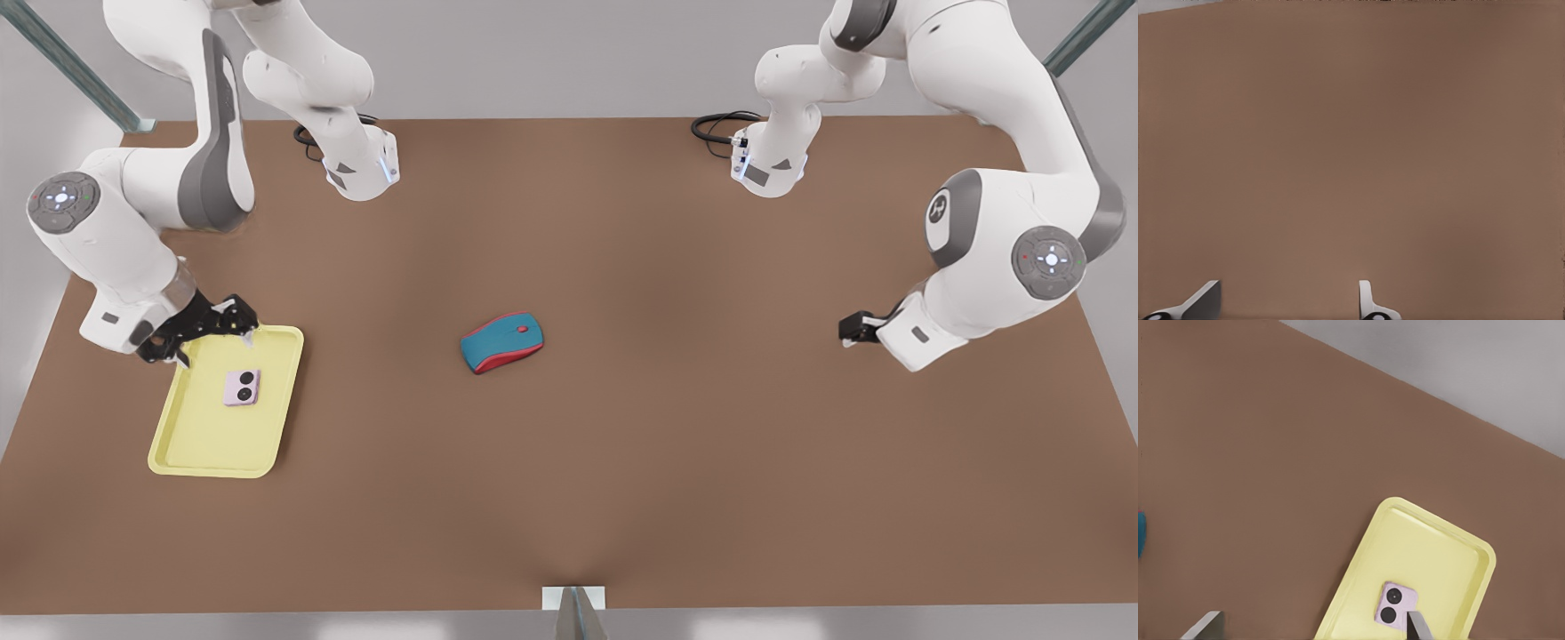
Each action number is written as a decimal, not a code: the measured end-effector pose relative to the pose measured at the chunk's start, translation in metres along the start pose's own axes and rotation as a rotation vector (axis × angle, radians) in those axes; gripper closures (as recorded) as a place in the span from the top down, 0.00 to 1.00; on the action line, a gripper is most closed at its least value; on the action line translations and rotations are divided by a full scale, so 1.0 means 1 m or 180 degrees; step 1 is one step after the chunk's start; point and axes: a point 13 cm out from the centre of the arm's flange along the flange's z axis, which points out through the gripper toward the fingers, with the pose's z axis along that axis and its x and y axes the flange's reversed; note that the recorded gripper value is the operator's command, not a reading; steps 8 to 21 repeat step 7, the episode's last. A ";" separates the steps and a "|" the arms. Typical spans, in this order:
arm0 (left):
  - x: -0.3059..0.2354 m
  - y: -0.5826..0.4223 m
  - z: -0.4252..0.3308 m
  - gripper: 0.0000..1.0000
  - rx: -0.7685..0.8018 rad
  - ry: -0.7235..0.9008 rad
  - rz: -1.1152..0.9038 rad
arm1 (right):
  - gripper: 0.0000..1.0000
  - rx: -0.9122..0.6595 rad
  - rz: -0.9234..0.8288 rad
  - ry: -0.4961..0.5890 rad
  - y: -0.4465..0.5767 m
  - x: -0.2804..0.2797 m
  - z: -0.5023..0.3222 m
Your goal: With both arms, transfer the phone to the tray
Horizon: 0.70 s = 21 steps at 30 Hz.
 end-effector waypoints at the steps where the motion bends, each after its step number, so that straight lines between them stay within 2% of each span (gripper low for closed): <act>1: 0.000 0.000 -0.002 1.00 -0.0001 -0.0009 -0.0020 | 1.00 0.0002 0.0040 -0.0009 0.001 -0.003 -0.020; 7: 0.001 0.002 -0.003 1.00 0.0000 -0.0017 -0.0127 | 1.00 -0.0085 0.0499 0.0407 -0.025 0.040 -0.024; 21: 0.001 0.002 -0.003 1.00 0.0000 -0.0017 -0.0127 | 1.00 -0.0085 0.0499 0.0407 -0.025 0.040 -0.024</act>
